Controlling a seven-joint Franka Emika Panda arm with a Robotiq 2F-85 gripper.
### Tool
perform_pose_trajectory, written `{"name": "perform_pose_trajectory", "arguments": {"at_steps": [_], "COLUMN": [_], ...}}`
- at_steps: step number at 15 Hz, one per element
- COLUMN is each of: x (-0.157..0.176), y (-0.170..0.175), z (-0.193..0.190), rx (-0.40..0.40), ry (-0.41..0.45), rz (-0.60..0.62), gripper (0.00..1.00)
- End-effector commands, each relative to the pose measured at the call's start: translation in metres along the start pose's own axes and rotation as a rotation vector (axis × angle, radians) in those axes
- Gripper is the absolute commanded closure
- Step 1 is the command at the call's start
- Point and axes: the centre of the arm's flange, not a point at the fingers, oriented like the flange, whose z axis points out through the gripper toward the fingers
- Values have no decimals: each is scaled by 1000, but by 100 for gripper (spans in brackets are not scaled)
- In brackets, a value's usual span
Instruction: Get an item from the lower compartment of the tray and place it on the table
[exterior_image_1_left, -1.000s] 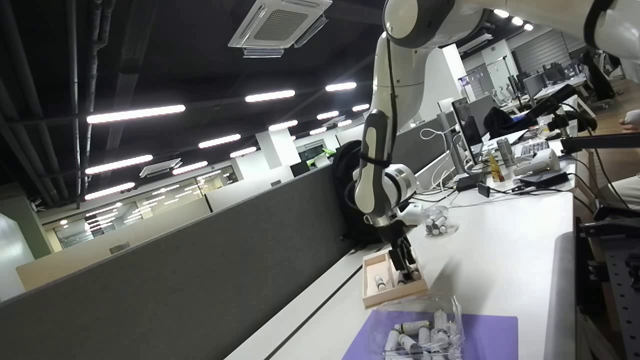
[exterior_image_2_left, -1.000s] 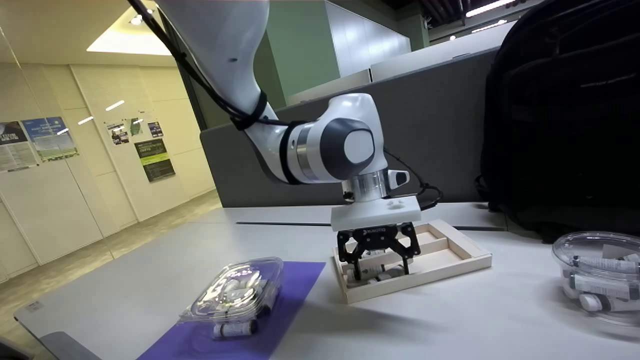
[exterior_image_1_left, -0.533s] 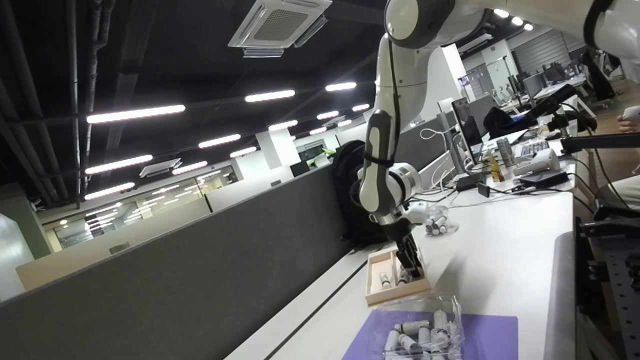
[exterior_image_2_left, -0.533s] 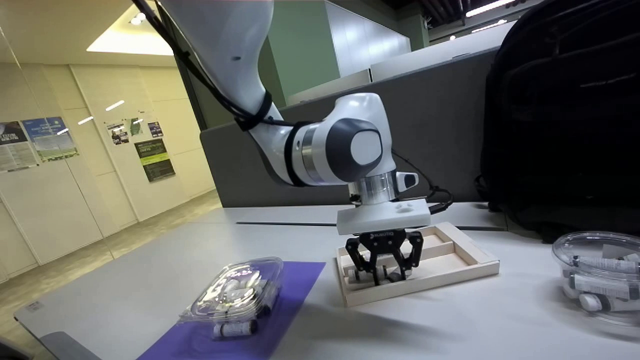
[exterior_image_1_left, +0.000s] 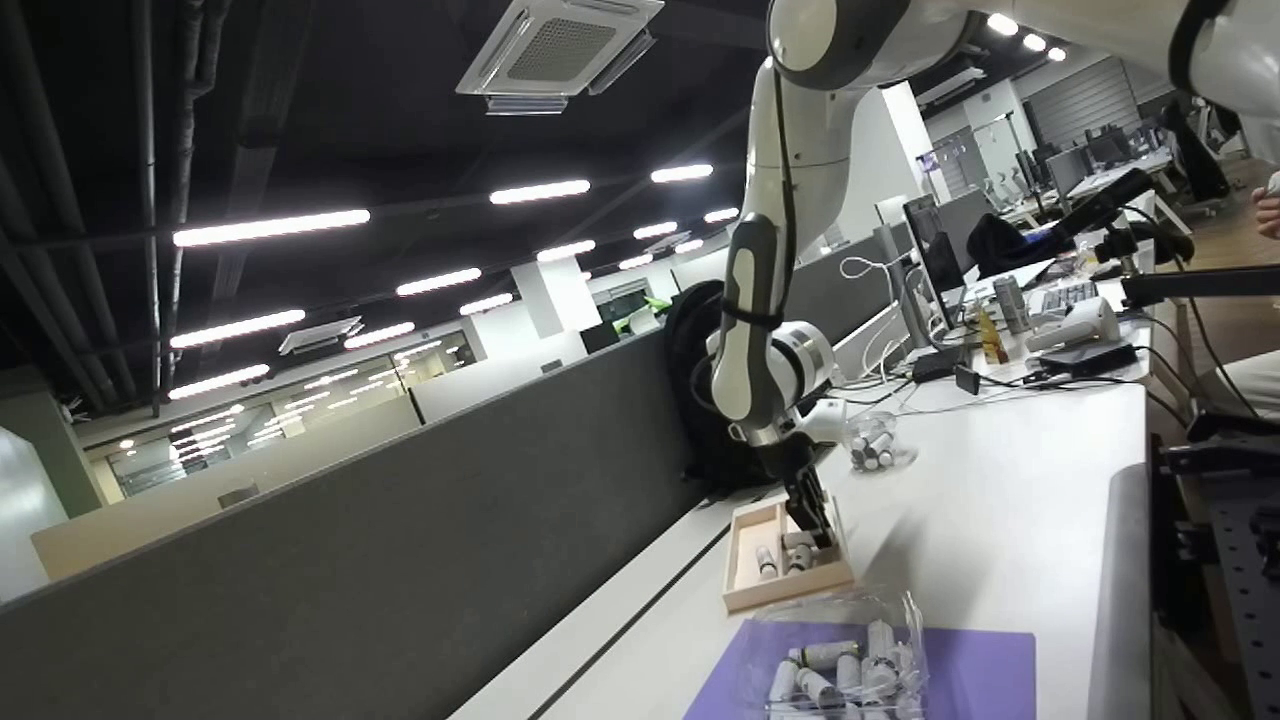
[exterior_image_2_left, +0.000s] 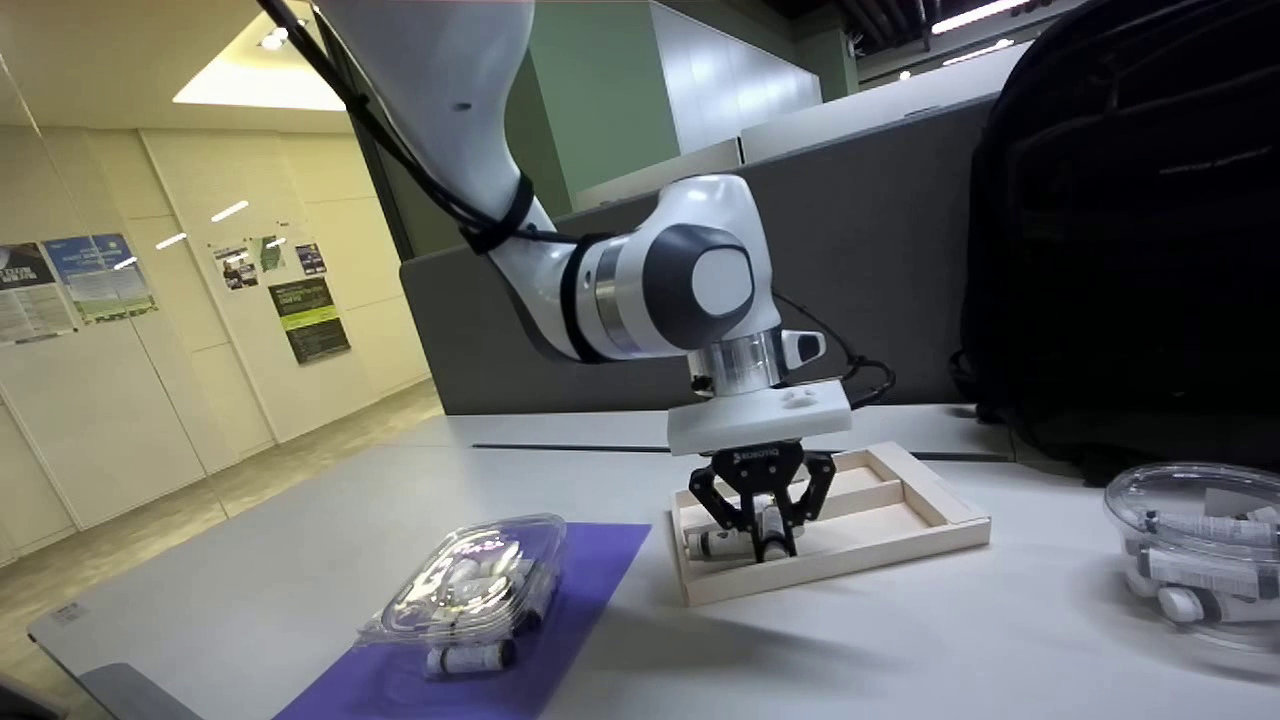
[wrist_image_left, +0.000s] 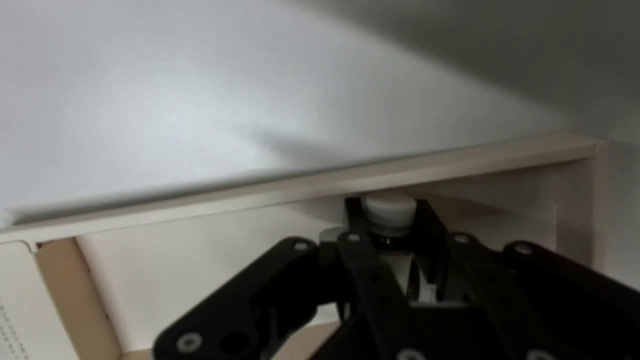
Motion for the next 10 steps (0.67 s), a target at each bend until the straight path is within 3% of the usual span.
{"name": "perform_pose_trajectory", "arguments": {"at_steps": [1,6,10], "x": [2,23,48], "y": [-27,-71,-104], "z": [-33,-64,-65], "rx": [-31,-59,-52], "ry": [7,21,1], "rz": [-52,-171,-259], "gripper": [93,93,93]}}
